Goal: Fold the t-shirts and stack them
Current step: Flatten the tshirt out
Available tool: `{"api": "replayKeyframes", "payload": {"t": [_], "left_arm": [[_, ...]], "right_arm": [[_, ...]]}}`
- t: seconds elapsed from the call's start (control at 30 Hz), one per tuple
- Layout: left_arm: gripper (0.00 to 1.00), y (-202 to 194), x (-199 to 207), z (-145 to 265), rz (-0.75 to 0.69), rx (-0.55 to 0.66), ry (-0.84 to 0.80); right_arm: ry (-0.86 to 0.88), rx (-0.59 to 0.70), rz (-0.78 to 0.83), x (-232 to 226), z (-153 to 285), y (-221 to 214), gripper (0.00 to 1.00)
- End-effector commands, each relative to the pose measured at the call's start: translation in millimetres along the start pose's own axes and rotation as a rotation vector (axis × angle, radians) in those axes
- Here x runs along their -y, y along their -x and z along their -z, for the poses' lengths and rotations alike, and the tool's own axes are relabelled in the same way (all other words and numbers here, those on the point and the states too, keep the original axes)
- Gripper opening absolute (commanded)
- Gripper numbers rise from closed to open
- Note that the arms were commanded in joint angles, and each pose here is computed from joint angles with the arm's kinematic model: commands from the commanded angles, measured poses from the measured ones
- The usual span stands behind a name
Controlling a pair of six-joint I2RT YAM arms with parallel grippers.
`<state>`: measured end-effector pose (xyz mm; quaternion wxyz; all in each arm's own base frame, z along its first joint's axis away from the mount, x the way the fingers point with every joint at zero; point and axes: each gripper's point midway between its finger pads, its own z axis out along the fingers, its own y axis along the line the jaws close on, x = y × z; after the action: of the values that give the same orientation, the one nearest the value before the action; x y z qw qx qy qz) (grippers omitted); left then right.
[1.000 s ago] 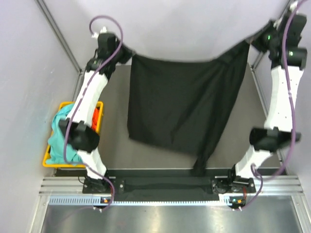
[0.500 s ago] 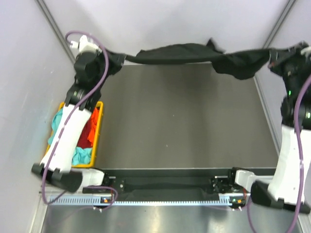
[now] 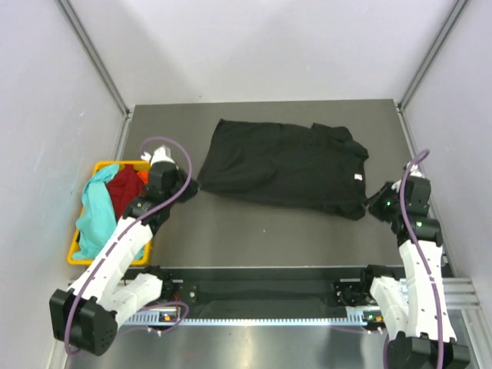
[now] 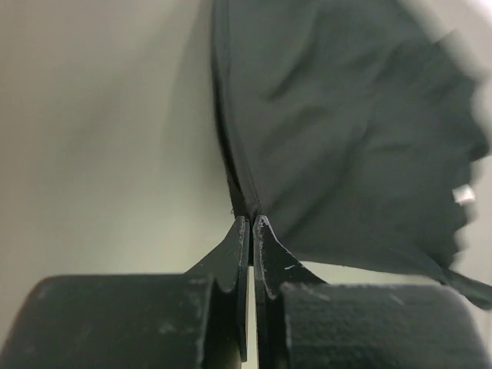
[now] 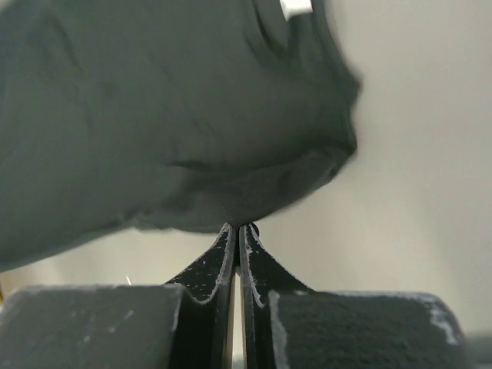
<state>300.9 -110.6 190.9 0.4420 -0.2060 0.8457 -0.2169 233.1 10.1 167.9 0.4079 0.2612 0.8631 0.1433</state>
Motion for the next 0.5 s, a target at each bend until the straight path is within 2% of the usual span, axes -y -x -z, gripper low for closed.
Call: {"api": "replayKeyframes", "payload": {"t": [0.0, 0.07, 0.23, 0.47], "left_arm": [[0.00, -12, -21, 10, 0.004, 0.017, 0.034], [0.00, -32, -40, 7, 0.016, -0.019, 0.079], [0.00, -60, -54, 8, 0.042, -0.103, 0.104], [0.00, -68, -64, 16, 0.037, -0.140, 0.150]], "right_arm": [[0.088, -0.053, -0.022, -11, 11, -24, 0.00], [0.091, -0.103, -0.016, -6, 14, -41, 0.00], [0.032, -0.190, -0.016, 11, 17, -68, 0.00], [-0.019, -0.200, -0.024, 21, 27, -80, 0.00]]}}
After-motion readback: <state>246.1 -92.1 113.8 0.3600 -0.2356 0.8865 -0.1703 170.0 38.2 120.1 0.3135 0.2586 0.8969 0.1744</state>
